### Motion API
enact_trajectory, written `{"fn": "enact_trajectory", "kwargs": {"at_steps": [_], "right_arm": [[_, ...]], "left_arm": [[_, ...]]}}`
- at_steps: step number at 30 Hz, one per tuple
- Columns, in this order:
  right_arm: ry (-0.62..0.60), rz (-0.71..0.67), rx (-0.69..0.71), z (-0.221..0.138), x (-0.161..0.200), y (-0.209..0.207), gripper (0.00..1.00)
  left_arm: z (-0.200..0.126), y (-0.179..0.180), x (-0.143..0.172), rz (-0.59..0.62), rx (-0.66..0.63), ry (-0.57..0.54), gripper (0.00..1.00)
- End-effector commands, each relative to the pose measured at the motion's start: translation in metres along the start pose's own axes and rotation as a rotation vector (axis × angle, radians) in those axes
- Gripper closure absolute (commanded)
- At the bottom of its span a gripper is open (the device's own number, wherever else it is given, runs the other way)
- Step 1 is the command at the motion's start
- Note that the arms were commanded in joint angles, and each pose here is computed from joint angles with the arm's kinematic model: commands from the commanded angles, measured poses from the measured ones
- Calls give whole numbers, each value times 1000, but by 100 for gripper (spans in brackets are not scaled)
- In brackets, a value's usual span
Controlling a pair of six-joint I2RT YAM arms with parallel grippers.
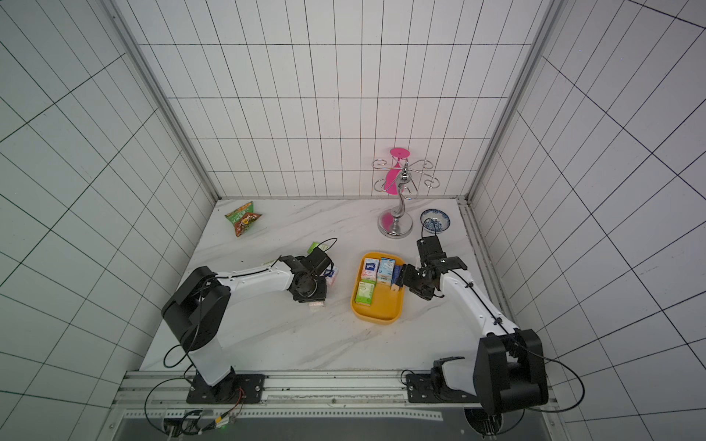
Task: Put the pocket tissues into the storage box
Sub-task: Pick up the pocket tissues from the center of the board.
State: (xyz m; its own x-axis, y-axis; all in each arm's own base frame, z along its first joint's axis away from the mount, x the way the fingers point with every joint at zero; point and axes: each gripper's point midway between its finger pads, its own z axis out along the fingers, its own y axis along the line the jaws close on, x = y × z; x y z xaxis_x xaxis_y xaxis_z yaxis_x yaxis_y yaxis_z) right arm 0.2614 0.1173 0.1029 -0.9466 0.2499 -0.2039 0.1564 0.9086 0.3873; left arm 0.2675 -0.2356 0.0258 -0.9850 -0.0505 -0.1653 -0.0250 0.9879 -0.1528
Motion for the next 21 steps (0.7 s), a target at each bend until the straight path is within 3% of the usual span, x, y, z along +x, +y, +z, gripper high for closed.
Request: {"fn": "enact_trajectory", "kwargs": {"at_steps": [1,6,11,16,21], "right_arm": [[-45,-7,9,-14,-11,1,26],[-67,1,56,-14,-13,-9,26],[-41,36,121,-11,-4,-25,26],[-54,73,221,-12,0,-49,26],[-57,104,277,-14,2,-67,26]], "left_arm": [[-14,-2,-6,8,12,-34,57],[-42,-4,-4,30,33,-50,55],[-76,-23,2,127,45,-64,54],[-99,-61,11,209,111,-78,54],[-103,-101,20,278,158,-76,54]]}}
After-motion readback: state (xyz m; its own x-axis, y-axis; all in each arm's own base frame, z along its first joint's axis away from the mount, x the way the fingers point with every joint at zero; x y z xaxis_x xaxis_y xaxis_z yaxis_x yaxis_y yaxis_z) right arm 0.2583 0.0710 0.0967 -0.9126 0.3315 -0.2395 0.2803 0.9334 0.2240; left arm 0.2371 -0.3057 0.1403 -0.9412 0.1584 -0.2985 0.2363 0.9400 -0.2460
